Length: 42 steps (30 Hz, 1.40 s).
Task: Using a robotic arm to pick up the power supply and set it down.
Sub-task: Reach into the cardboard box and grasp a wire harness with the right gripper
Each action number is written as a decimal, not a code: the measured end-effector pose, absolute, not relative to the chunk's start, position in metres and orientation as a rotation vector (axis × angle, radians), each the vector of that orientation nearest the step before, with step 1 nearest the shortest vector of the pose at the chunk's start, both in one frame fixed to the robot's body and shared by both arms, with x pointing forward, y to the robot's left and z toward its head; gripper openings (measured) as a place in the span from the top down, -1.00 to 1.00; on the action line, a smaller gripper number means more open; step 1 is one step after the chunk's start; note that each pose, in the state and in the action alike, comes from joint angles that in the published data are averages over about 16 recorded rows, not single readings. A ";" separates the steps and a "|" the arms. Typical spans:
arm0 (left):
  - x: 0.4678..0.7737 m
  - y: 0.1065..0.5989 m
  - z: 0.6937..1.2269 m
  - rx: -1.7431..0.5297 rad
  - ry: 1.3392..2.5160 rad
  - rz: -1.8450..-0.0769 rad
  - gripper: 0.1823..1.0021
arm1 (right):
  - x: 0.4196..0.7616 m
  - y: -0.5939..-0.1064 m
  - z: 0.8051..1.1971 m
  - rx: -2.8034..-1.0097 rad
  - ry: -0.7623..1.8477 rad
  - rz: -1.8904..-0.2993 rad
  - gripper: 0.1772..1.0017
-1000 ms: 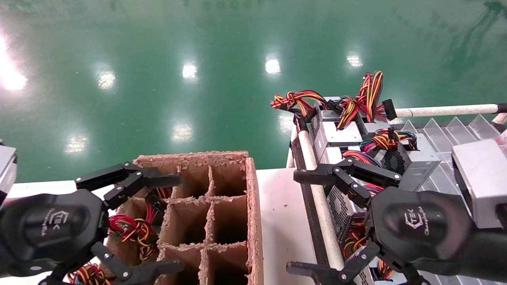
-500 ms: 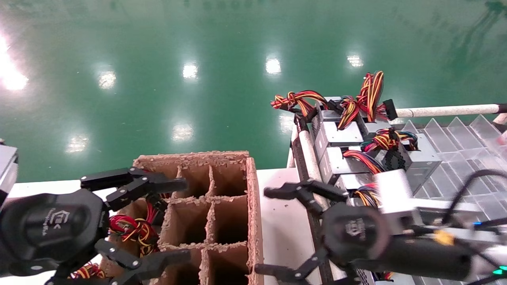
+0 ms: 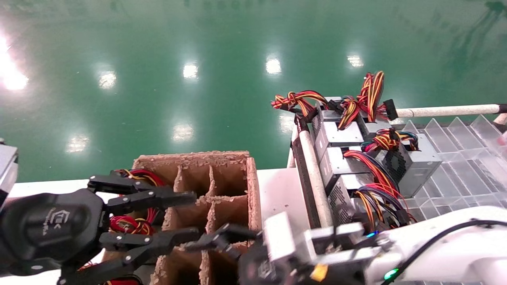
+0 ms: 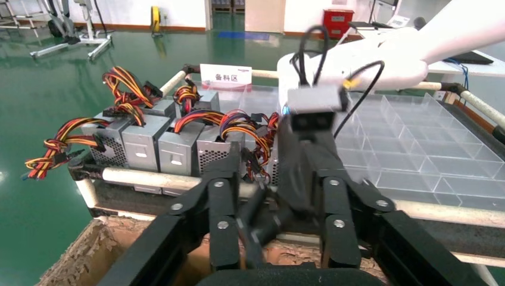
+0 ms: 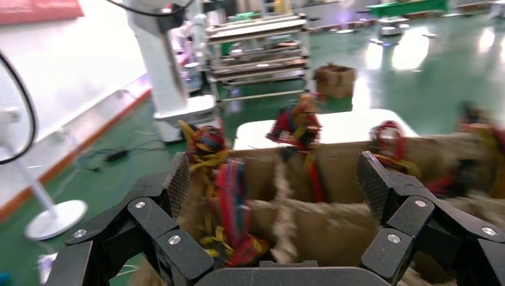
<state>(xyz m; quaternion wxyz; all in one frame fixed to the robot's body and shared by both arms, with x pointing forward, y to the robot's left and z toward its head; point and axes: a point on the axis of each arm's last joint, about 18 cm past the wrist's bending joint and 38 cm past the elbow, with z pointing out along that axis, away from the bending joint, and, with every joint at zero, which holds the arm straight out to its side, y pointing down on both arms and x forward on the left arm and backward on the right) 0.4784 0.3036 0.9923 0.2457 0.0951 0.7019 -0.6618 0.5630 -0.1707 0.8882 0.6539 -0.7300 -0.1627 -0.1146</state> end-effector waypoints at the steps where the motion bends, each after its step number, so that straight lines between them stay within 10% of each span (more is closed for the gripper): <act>1: 0.478 0.304 0.992 0.260 1.915 -1.806 0.20 | 0.563 -0.165 0.884 -1.660 -0.374 -0.245 -1.00; 20: 0.478 0.304 0.992 0.260 1.915 -1.806 0.90 | 0.569 -0.098 0.846 -1.728 -0.446 -0.095 -1.00; 42: 0.478 0.304 0.992 0.260 1.915 -1.806 0.98 | 0.576 -0.067 0.852 -1.809 -0.566 -0.107 -0.96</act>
